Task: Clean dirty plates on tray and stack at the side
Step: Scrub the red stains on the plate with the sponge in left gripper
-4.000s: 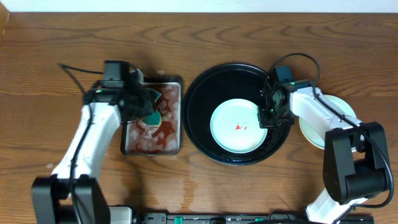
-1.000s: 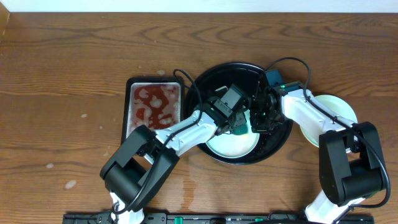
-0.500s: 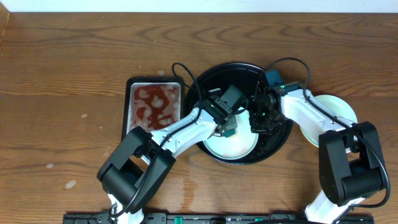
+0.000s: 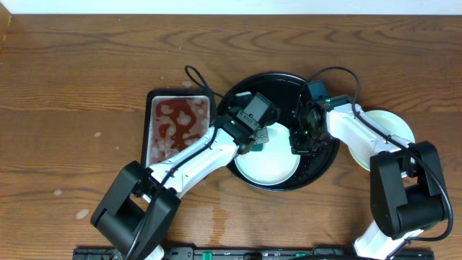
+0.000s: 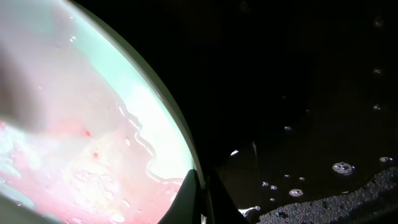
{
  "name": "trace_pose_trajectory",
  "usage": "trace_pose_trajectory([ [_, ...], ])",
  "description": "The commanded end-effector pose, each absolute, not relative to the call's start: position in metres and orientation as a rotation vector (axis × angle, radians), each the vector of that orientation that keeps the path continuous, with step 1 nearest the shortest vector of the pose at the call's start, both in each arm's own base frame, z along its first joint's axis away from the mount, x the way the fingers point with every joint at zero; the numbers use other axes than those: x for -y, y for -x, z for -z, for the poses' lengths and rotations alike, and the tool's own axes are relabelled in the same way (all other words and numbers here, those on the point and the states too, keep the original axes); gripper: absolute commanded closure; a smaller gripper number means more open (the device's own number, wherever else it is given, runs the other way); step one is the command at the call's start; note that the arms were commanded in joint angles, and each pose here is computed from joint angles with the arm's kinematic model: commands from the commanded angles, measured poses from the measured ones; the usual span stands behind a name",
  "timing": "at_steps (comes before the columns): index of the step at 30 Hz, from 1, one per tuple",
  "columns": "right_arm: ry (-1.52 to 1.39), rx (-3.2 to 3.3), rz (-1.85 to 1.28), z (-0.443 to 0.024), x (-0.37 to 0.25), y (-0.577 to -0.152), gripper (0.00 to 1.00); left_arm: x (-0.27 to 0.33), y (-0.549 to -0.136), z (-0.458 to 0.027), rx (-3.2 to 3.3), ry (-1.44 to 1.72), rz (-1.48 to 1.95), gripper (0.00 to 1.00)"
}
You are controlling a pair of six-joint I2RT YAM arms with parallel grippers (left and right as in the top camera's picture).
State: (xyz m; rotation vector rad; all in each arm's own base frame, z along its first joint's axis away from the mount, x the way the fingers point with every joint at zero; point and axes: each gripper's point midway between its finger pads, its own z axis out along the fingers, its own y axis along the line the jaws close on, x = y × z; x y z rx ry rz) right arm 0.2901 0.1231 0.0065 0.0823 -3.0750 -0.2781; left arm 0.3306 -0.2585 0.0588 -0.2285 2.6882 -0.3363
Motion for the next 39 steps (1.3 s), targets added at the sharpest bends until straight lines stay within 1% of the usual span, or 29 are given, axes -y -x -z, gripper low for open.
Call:
trace_pose_trajectory([
  [1,-0.075,3.052,0.179,0.002,-0.112,-0.281,0.99,0.283,-0.327,-0.056,-2.709,0.220,0.484,0.92],
  [4,-0.075,3.052,0.180,0.002,-0.112,-0.281,0.99,0.307,-0.327,-0.059,-2.697,0.201,0.631,0.93],
  [7,-0.075,3.052,0.180,0.002,-0.112,-0.281,0.99,0.320,-0.329,-0.058,-2.690,0.286,0.715,0.93],
  [11,-0.075,3.052,0.180,0.002,-0.112,-0.281,0.99,0.321,-0.328,-0.045,-2.713,0.409,0.728,0.92],
  [18,-0.075,3.052,0.180,0.002,-0.112,-0.281,0.99,0.329,-0.317,-0.015,-2.804,0.402,0.751,0.92],
  [21,-0.075,3.051,0.180,0.002,-0.112,-0.281,0.99,0.323,-0.311,-0.004,-2.838,0.364,0.702,0.93],
  [25,-0.075,3.052,0.180,0.002,-0.112,-0.281,0.99,0.303,-0.302,0.007,-2.888,0.275,0.543,0.93],
  [32,-0.075,3.052,0.180,0.002,-0.112,-0.281,0.99,0.266,-0.273,0.022,-3.022,0.281,0.288,0.93],
  [35,-0.075,3.051,0.180,0.002,-0.112,-0.281,0.99,0.260,-0.267,0.023,-3.049,0.227,0.250,0.93],
  [39,-0.075,3.053,0.180,0.002,-0.112,-0.281,0.99,0.259,-0.270,0.011,-3.030,0.146,0.268,0.93],
])
